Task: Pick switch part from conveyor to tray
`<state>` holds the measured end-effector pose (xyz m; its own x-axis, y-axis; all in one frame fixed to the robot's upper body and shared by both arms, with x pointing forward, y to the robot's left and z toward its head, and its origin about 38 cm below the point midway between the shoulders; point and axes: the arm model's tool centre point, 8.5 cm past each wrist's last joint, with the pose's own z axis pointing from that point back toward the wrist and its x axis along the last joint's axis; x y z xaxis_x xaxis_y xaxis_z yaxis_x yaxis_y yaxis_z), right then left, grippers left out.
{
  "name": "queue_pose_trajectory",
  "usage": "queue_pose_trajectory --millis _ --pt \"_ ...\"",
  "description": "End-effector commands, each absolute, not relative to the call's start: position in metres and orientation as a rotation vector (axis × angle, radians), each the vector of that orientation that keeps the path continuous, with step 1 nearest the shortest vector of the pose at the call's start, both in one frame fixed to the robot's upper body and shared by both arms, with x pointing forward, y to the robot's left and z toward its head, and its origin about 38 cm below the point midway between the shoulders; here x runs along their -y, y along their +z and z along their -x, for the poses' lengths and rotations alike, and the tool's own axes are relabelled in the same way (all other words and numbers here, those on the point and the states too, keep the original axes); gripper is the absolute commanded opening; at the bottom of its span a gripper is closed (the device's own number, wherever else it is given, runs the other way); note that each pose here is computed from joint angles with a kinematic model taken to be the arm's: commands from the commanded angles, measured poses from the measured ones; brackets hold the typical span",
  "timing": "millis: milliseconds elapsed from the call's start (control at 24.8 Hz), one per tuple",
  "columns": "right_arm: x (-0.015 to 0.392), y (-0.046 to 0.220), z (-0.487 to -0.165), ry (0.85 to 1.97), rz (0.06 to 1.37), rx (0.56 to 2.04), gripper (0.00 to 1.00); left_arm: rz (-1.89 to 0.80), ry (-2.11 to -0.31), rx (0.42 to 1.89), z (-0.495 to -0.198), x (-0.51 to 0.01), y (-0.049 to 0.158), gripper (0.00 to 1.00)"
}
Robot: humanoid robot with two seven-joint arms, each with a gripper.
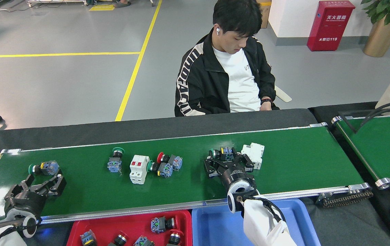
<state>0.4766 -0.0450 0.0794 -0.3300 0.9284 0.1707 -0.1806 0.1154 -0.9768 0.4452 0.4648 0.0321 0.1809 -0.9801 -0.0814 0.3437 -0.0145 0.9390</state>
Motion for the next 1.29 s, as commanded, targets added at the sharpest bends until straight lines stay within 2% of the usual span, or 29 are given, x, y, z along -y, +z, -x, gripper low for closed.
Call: queue_pose_trajectory --millis 0,81,161,202,242,323,363,404,444,484,565,646,767,848,969,1050,1171,1252 --pt "0.034 0.108 -0.462 1.431 0.753 1.595 0.22 -1.124 -1.228 0.79 -0.453 -0.482 0.044 0.81" --pt "0.041 0.116 -0.432 1.479 0.71 1.736 0.25 -1.134 -1.253 0.769 -0.453 -0.491 0.043 0.53" --pt "0.039 0.111 -0.39 1.57 0.578 1.89 0.27 -1.126 -1.299 0.745 -0.453 -0.49 0.037 0.19" --pt "0.034 0.105 -0.37 1.615 0.493 1.955 0.28 -1.126 -1.307 0.75 -0.456 -0.487 0.038 0.1" --pt "0.03 0.099 -0.355 1.651 0.423 1.995 0.28 -1.125 -1.308 0.756 -0.457 -0.486 0.039 0.06" --pt "0.019 0.09 -0.338 1.708 0.338 2.022 0.34 -1.123 -1.305 0.765 -0.458 -0.485 0.04 0.04" --pt "0.008 0.086 -0.328 1.742 0.295 2.027 0.43 -1.122 -1.303 0.776 -0.458 -0.485 0.042 0.04" --pt "-0.005 0.083 -0.317 1.775 0.252 2.036 0.62 -1.118 -1.292 0.795 -0.459 -0.486 0.044 0.04" --pt "-0.017 0.08 -0.311 1.794 0.221 2.031 0.94 -1.112 -1.276 0.841 -0.461 -0.486 0.051 0.04" --pt "-0.023 0.079 -0.309 1.797 0.208 2.017 0.99 -1.094 -1.278 0.891 -0.462 -0.483 0.055 0.05" --pt "-0.034 0.078 -0.309 1.793 0.202 1.969 1.0 -1.047 -1.33 1.04 -0.461 -0.469 0.066 0.05" --pt "-0.033 0.078 -0.311 1.78 0.212 1.96 1.0 -1.029 -1.423 1.139 -0.439 -0.461 0.067 0.05" --pt "-0.029 0.081 -0.317 1.763 0.231 1.958 1.0 -1.0 -1.567 1.29 -0.379 -0.435 0.068 0.06" --pt "-0.014 0.087 -0.331 1.706 0.286 1.95 0.99 -0.969 -1.672 1.385 -0.341 -0.41 0.074 0.06" --pt "0.048 0.107 -0.371 1.507 0.503 1.889 0.99 -0.926 -1.774 1.433 -0.293 -0.382 0.075 0.06" --pt "0.087 0.111 -0.389 1.384 0.627 1.8 0.99 -0.898 -1.804 1.439 -0.282 -0.369 0.069 0.06" --pt "0.164 0.106 -0.411 1.162 0.821 1.579 0.99 -0.831 -1.93 1.445 -0.268 -0.342 0.058 0.08" --pt "0.205 0.1 -0.412 1.096 0.915 1.468 1.0 -0.811 -1.987 1.444 -0.262 -0.326 0.053 0.15"
